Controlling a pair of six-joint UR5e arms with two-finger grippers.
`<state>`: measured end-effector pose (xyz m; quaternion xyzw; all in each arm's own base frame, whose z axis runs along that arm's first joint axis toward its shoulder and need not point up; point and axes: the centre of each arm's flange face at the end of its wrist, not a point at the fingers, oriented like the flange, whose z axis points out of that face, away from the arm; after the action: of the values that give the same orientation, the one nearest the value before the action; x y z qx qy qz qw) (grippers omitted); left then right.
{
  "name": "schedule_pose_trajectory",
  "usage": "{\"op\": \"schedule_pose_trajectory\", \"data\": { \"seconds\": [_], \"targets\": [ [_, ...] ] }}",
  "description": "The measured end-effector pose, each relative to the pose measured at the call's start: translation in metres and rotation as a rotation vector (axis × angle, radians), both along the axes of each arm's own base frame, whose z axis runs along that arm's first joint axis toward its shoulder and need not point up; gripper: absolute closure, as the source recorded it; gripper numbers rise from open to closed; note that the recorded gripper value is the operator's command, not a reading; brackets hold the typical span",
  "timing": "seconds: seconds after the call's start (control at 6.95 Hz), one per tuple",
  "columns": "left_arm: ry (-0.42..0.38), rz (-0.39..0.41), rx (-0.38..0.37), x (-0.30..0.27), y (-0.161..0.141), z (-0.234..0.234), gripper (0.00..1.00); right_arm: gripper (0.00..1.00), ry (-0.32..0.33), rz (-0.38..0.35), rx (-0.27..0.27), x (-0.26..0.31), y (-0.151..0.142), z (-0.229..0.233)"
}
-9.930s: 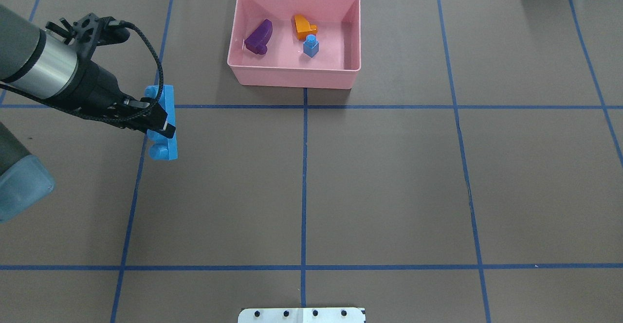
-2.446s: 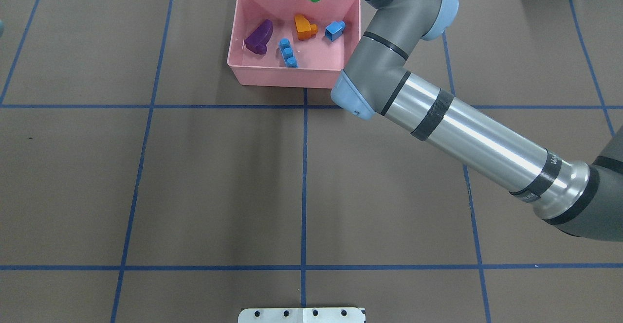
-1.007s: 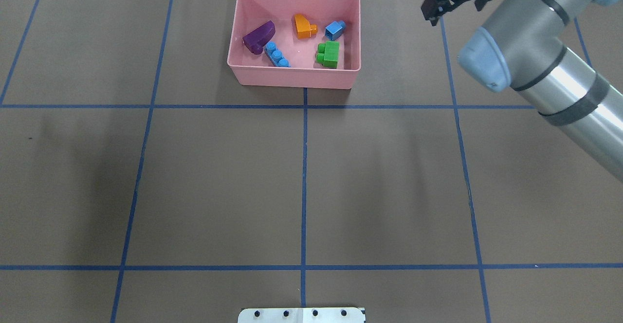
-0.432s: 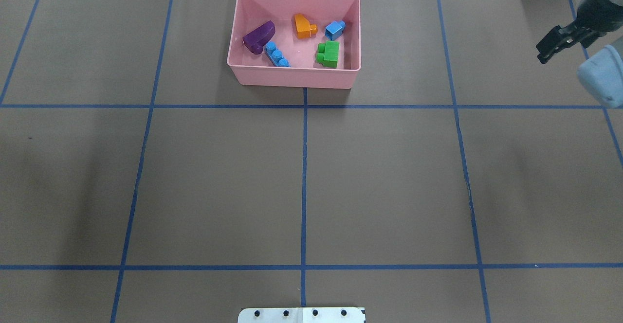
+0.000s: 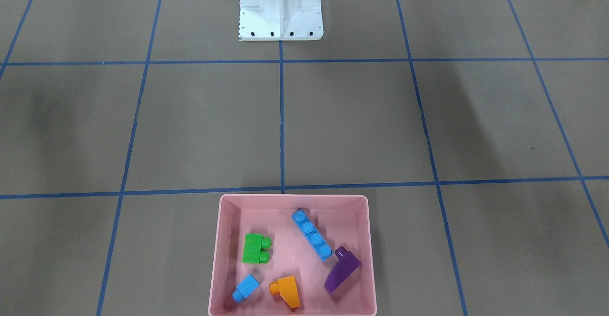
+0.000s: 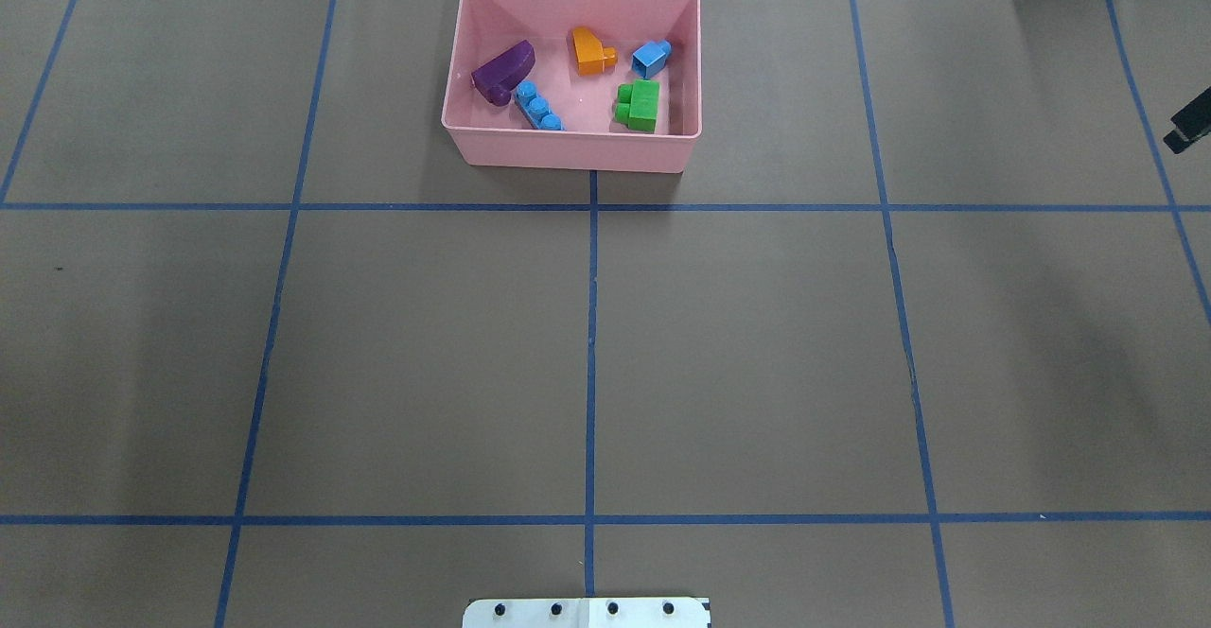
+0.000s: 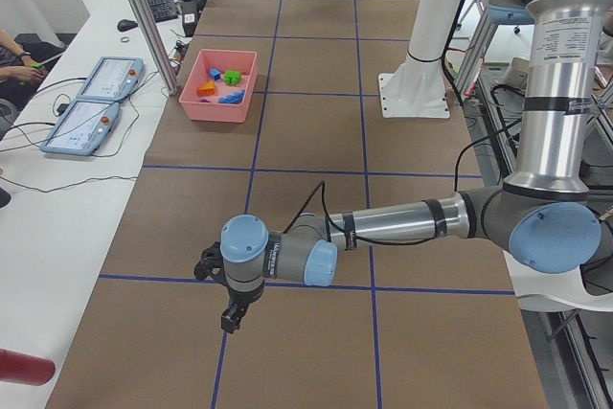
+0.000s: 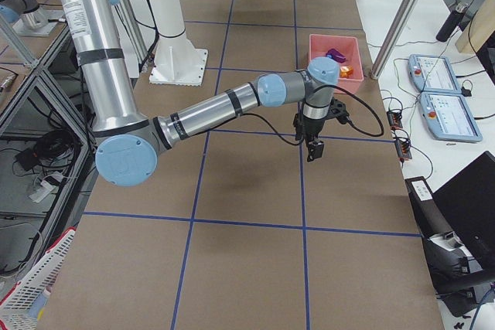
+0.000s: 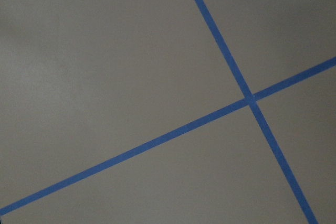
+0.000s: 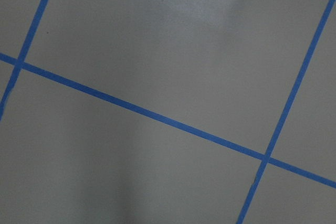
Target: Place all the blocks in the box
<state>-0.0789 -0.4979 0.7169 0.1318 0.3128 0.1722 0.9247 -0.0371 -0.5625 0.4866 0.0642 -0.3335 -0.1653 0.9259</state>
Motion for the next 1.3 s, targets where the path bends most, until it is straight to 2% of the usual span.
{"op": "schedule_pose_trajectory", "data": {
  "seconds": [0.29,0.72,1.01,1.3],
  "targets": [
    [-0.004,-0.023,0.006,-0.011,0.018,0.001,0.00,0.00,-0.039,0.043,-0.024,0.038,0.018,0.027],
    [-0.005,-0.047,-0.003,-0.018,0.019,-0.004,0.00,0.00,-0.041,0.103,-0.086,0.073,0.059,0.119],
    [0.011,-0.112,-0.071,-0.019,0.015,-0.043,0.00,0.00,-0.050,0.128,-0.125,0.085,0.071,0.157],
    [0.060,-0.161,-0.166,-0.015,0.025,-0.094,0.00,0.00,-0.086,0.149,-0.148,0.094,0.077,0.171]
  ]
}}
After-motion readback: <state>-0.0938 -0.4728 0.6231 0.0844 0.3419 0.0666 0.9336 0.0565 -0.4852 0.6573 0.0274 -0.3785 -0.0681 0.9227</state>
